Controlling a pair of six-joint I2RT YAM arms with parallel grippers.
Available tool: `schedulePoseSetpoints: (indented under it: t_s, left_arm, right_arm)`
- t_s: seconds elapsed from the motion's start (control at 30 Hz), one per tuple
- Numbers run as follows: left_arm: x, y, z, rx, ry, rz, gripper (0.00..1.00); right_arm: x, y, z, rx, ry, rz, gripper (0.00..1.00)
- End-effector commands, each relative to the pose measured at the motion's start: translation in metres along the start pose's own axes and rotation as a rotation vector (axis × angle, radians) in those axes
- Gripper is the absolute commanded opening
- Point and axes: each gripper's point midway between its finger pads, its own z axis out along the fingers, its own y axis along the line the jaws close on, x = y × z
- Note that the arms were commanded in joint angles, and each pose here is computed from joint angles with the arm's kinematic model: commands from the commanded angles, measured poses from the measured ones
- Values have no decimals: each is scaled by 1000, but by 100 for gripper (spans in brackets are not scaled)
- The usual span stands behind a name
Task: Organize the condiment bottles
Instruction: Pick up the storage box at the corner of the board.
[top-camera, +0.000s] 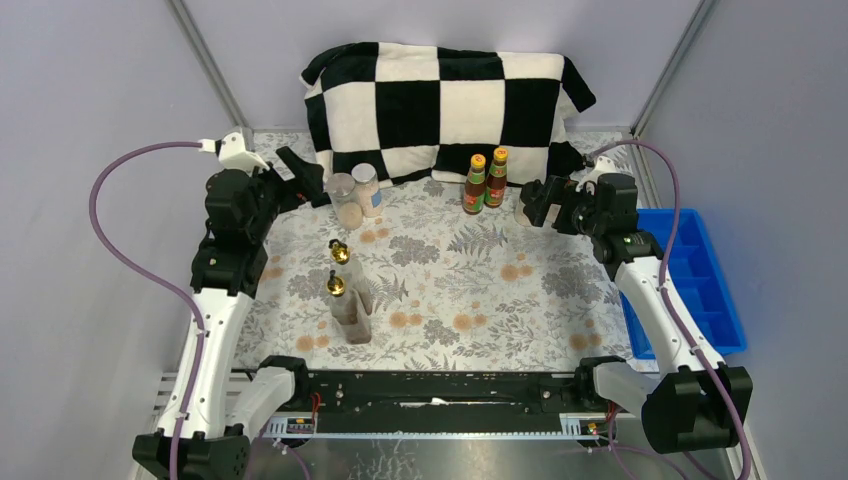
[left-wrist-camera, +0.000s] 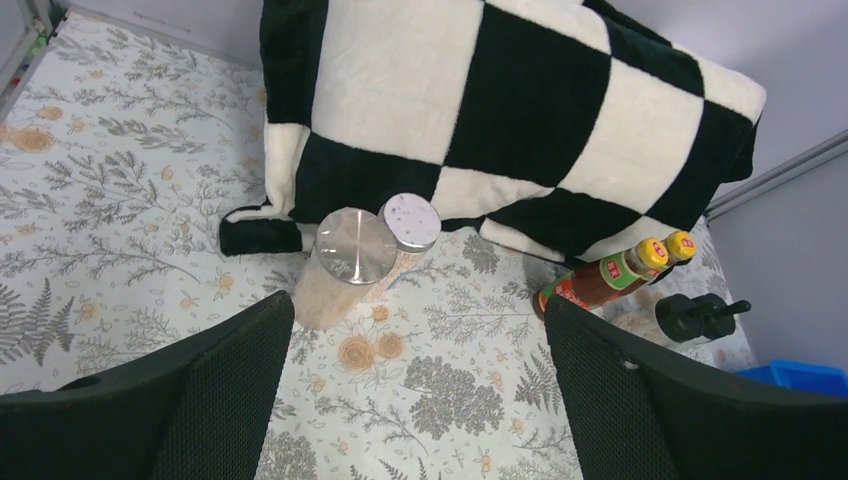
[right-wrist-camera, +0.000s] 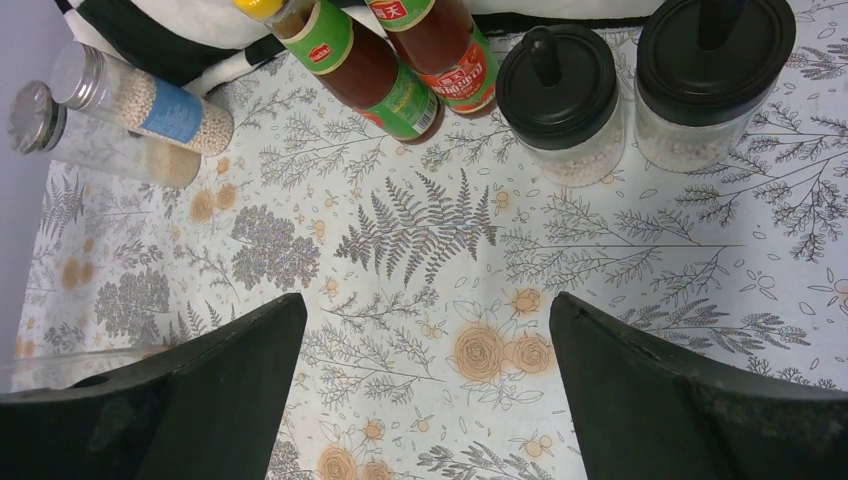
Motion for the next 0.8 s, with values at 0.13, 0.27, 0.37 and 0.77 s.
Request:
schedulePoseSetpoints:
  t_s: [0.13,0.27,0.37,0.77]
  left_arm:
    - [6,8,2,-47,56,38,99]
    - [-9,1,-6,-35,25,37,99]
    - [-22,-10,-15,7,-7,41,99]
    - [-18,-7,6,-6,60,112,99]
  right_arm:
    - [-18,3,-10,25,-19,-20,100]
    - [-19,-1,-5,74,47,28,100]
    - [-13,1,4,64,120,77,100]
    - [-22,-12,-4,148,78,37,100]
